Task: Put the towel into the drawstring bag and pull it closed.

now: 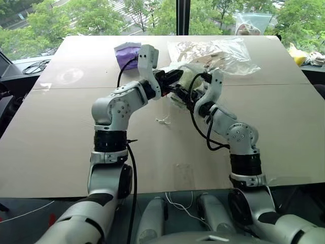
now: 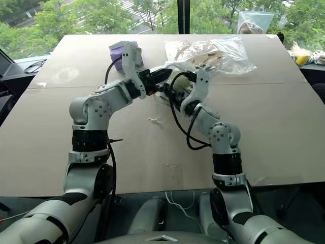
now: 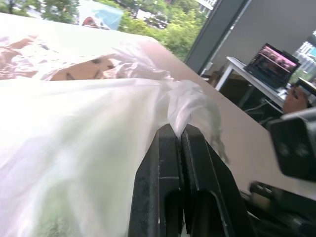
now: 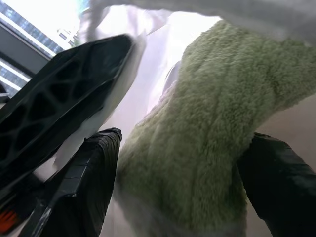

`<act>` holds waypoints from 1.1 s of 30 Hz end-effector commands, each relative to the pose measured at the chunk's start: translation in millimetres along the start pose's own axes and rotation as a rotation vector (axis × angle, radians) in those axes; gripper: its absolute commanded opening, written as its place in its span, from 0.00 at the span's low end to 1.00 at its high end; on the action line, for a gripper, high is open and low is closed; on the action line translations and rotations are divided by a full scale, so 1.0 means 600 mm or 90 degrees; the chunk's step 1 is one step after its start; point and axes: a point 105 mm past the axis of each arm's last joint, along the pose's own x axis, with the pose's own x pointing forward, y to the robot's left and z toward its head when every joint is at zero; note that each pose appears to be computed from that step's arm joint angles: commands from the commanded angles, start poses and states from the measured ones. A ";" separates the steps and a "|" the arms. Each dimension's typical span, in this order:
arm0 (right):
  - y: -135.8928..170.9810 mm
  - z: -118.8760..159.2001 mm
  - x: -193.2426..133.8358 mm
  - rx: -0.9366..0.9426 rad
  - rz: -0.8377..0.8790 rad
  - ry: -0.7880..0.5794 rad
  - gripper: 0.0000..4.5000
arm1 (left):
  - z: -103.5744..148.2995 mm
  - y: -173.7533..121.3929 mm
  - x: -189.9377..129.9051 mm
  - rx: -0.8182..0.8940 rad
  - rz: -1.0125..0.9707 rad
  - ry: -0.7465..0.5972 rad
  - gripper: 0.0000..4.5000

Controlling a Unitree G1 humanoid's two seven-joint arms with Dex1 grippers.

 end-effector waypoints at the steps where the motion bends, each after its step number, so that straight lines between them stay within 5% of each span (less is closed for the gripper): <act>1: 0.023 0.031 -0.033 -0.036 0.058 -0.022 0.87 | 0.030 -0.012 0.005 0.020 -0.016 -0.032 0.00; 8: 0.035 0.052 -0.113 -0.155 0.171 -0.012 0.87 | 0.027 -0.017 0.011 0.016 -0.025 -0.036 0.00; 12: -0.025 0.049 -0.114 -0.263 0.056 0.007 0.87 | 0.022 -0.021 0.010 0.016 -0.034 -0.032 0.00; 16: -0.112 -0.009 -0.108 -0.476 -0.065 0.105 0.87 | 0.021 -0.022 0.010 0.021 -0.037 -0.029 0.00; 25: -0.171 -0.003 -0.049 -0.535 -0.129 0.044 0.87 | 0.024 -0.021 0.006 0.030 -0.036 -0.027 0.00; 33: -0.177 0.001 -0.001 -0.454 -0.117 -0.008 0.87 | 0.026 -0.020 0.003 0.035 -0.033 -0.028 0.00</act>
